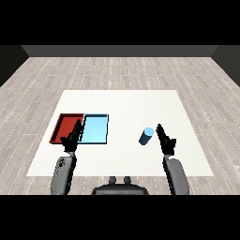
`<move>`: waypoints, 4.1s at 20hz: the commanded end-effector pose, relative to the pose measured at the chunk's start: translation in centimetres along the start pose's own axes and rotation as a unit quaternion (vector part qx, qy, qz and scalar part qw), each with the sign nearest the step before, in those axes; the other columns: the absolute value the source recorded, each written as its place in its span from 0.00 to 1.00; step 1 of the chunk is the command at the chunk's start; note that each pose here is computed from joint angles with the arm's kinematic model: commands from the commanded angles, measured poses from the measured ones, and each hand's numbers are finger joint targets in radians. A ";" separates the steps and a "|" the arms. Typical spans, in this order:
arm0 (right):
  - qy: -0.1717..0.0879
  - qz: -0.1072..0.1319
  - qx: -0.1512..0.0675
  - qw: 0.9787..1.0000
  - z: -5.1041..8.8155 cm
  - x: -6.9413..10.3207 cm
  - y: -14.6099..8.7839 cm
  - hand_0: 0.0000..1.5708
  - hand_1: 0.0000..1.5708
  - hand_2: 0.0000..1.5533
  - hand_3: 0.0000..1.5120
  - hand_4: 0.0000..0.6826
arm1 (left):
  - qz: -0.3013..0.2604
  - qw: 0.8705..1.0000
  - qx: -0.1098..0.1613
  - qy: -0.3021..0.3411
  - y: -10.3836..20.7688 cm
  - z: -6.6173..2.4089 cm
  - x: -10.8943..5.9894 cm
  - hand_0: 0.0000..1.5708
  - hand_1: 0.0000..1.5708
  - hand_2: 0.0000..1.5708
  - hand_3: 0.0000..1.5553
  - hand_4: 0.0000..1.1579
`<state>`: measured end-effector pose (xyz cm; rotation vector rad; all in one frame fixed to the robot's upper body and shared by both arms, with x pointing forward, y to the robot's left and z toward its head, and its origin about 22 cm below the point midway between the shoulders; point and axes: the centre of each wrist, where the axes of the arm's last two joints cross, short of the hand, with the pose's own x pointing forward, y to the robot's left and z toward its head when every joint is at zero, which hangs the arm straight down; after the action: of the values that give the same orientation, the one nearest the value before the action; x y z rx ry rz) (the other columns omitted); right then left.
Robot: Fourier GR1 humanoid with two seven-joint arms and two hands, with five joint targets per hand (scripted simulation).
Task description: Pick the blue can and put it in the blue box
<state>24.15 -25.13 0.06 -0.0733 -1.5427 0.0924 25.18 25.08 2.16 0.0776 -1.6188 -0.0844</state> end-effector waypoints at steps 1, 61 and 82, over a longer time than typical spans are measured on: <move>-0.010 0.014 -0.010 1.000 -0.1 0.0 -0.1 0.00 0.00 0.00 0.00 0.00 | -0.015 1.000 0.015 0.009 0.1 0.12 -0.3 0.00 0.00 0.00 0.00 0.00; -0.036 -0.154 0.028 0.987 -6.6 -5.4 3.1 0.00 0.00 0.00 0.00 0.00 | 0.090 0.987 -0.010 -0.134 1.7 1.15 -3.9 0.00 0.00 0.00 0.00 0.00; -0.058 -0.071 -0.003 0.996 -8.9 -1.9 5.8 0.94 0.94 0.95 0.95 0.91 | 0.075 0.988 -0.018 -0.138 0.0 1.21 -1.7 0.00 0.00 0.00 0.00 0.00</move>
<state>32.98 -20.90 -3.66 0.0094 -1.6318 -0.0552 24.23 25.87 1.08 -0.0931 -1.9105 0.0053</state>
